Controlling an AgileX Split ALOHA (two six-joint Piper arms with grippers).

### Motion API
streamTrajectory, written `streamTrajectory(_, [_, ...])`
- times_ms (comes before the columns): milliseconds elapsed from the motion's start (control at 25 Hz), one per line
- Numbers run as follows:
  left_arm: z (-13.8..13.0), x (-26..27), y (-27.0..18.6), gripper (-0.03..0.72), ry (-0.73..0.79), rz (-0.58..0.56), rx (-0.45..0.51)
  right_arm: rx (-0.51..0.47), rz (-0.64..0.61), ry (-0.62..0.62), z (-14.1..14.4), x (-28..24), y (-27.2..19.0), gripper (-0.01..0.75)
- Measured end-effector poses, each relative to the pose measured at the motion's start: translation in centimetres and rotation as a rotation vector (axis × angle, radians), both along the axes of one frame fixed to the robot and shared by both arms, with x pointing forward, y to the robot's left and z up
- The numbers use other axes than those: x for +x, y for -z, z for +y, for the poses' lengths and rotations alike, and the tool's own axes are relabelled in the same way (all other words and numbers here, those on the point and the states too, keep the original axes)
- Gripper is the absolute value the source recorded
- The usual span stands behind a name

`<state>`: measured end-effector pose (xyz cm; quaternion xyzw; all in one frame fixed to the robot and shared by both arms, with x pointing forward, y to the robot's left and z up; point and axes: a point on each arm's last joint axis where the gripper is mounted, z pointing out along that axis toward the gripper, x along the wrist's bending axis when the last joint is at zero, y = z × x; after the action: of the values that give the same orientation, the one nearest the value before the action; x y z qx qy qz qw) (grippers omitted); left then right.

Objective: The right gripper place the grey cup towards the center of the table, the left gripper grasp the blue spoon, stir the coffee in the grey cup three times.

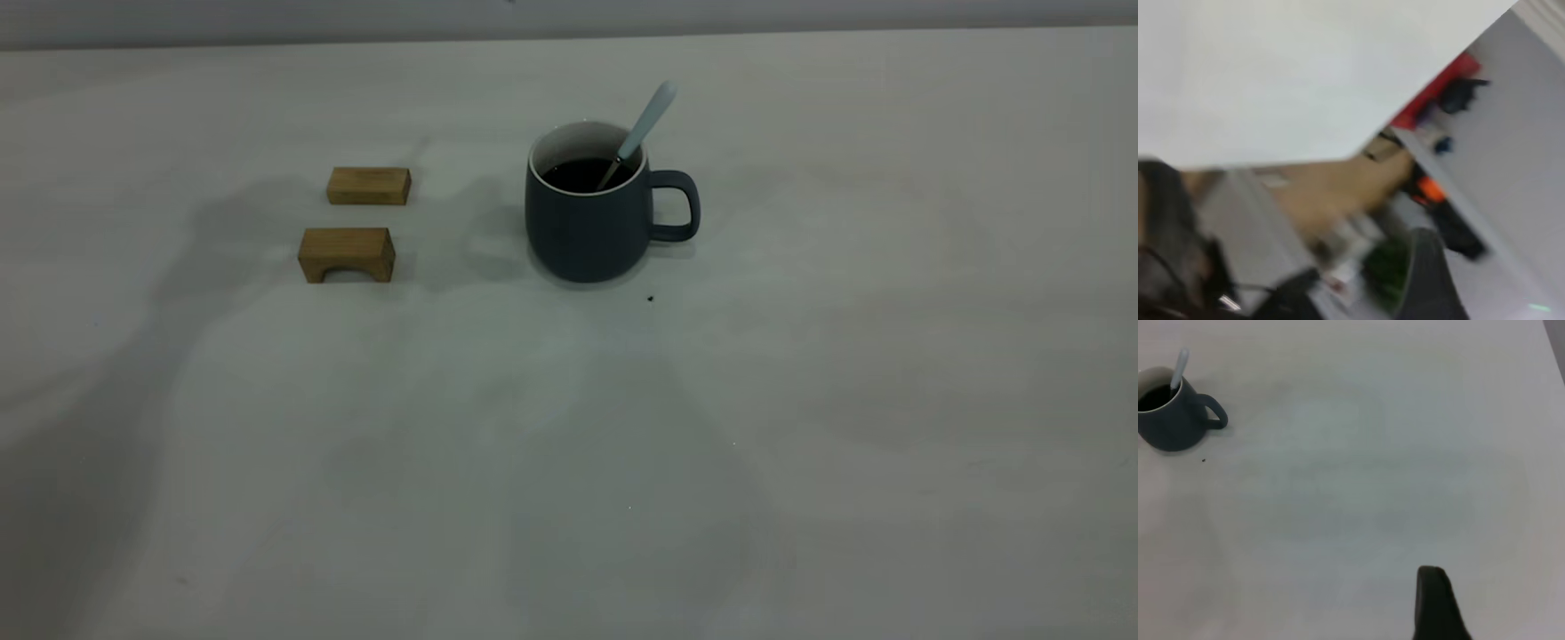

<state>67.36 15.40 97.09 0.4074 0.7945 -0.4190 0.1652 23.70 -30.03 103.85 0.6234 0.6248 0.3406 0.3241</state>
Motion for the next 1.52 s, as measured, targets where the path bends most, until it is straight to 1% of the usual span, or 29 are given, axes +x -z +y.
streamTrajectory(160, [0.9, -1.7, -6.0, 0.574, 0.092, -0.240, 0.082, 0.000, 0.000, 0.000, 0.0, 0.0, 0.0, 0.500])
streamTrajectory(200, [1.2, -2.2, -7.4, 0.574, 0.129, -0.316, 0.110, 0.000, 0.000, 0.000, 0.0, 0.0, 0.0, 0.500])
streamTrajectory(240, [1.7, -2.9, -9.1, 0.574, 0.182, -0.416, 0.156, 0.000, 0.000, 0.000, 0.0, 0.0, 0.0, 0.500])
streamTrajectory(320, [3.0, -4.7, -12.6, 0.575, 0.302, -0.622, 0.290, 0.000, 0.000, 0.000, 0.0, 0.0, 0.0, 0.500])
streamTrajectory(400, [4.4, -6.7, -15.8, 0.575, 0.403, -0.788, 0.433, 0.000, 0.000, 0.000, 0.0, 0.0, 0.0, 0.500])
streamTrajectory(440, [5.2, -8.0, -17.5, 0.575, 0.433, -0.852, 0.507, 0.000, 0.000, 0.000, 0.0, 0.0, 0.0, 0.500])
streamTrajectory(560, [7.4, -12.2, -21.0, 0.575, 0.472, -0.958, 0.705, 0.000, 0.000, 0.000, 0.0, 0.0, 0.0, 0.500])
streamTrajectory(600, [8.1, -13.9, -22.1, 0.575, 0.473, -0.986, 0.763, 0.000, 0.000, 0.000, 0.0, 0.0, 0.0, 0.500])
streamTrajectory(720, [9.9, -19.0, -23.5, 0.575, 0.470, -1.025, 0.883, 0.000, 0.000, 0.000, 0.0, 0.0, 0.0, 0.500])
streamTrajectory(840, [11.4, -24.1, -22.8, 0.575, 0.474, -1.029, 0.957, 0.000, 0.000, 0.000, 0.0, 0.0, 0.0, 0.500])
streamTrajectory(1000, [12.9, -30.9, -20.3, 0.575, 0.468, -1.043, 1.006, 0.000, 0.000, 0.000, 0.0, 0.0, 0.0, 0.500])
streamTrajectory(1080, [13.6, -34.2, -18.0, 0.575, 0.463, -1.051, 1.016, 0.000, 0.000, 0.000, 0.0, 0.0, 0.0, 0.500])
streamTrajectory(1160, [14.2, -37.6, -15.8, 0.575, 0.439, -1.089, 1.029, 0.000, 0.000, 0.000, 0.0, 0.0, 0.0, 0.500])
streamTrajectory(1240, [14.6, -39.7, -13.0, 0.575, 0.410, -1.102, 1.044, 0.000, 0.000, 0.000, 0.0, 0.0, 0.0, 0.500])
streamTrajectory(1360, [14.9, -41.7, -9.7, 0.575, 0.320, -1.116, 1.081, 0.000, 0.000, 0.000, 0.0, 0.0, 0.0, 0.500])
streamTrajectory(1520, [14.8, -43.0, -7.2, 0.575, 0.247, -1.108, 1.103, 0.000, 0.000, 0.000, 0.0, 0.0, 0.0, 0.500])
